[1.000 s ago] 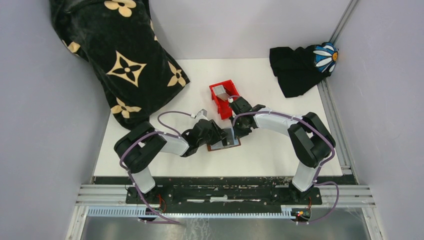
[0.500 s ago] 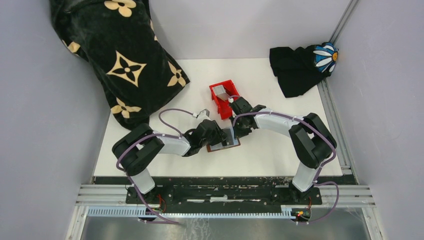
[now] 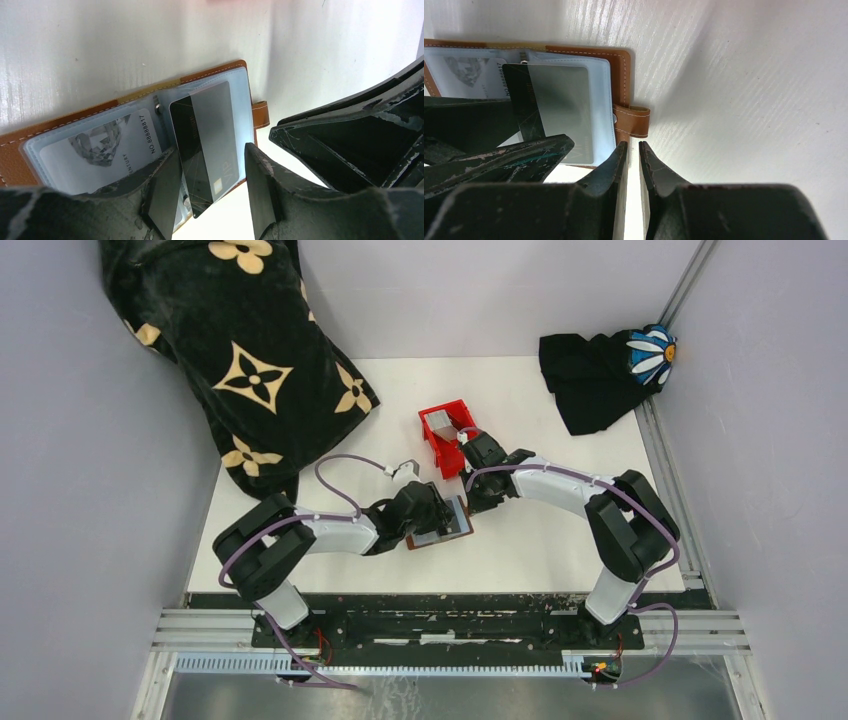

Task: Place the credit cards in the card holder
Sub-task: Insert the credit card into the card holder.

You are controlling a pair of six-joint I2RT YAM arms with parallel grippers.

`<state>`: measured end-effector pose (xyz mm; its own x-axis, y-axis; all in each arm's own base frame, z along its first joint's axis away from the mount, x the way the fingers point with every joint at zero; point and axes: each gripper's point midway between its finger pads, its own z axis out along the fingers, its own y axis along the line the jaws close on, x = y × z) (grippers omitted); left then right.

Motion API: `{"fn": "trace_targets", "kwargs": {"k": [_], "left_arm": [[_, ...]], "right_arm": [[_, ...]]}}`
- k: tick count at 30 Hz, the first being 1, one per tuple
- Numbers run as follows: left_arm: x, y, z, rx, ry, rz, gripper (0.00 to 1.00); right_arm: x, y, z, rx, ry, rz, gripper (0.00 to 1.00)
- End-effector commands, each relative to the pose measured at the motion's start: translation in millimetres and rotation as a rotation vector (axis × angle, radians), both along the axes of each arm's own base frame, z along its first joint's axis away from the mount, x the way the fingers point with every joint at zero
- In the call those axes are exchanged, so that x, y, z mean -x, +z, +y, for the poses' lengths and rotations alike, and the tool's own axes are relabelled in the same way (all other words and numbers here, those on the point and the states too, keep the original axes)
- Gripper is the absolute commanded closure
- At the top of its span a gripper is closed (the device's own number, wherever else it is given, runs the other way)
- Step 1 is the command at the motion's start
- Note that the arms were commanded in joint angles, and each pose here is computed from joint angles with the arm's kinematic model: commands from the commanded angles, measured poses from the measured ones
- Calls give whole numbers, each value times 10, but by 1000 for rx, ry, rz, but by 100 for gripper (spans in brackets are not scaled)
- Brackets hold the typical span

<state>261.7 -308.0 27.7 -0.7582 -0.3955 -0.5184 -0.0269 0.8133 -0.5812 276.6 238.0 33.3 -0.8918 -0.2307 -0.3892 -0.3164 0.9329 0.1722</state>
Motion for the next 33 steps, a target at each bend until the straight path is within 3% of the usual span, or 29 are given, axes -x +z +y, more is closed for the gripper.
{"fn": "trace_targets", "kwargs": {"k": [1,33], "left_arm": [[301,-519,507,-286,-36,114,42],[429,-950,379,-461,-111,189,49]], "right_arm": [[-59,100,54,-19,-1,-33,81],[97,-191,147,-37,8,49,81]]}}
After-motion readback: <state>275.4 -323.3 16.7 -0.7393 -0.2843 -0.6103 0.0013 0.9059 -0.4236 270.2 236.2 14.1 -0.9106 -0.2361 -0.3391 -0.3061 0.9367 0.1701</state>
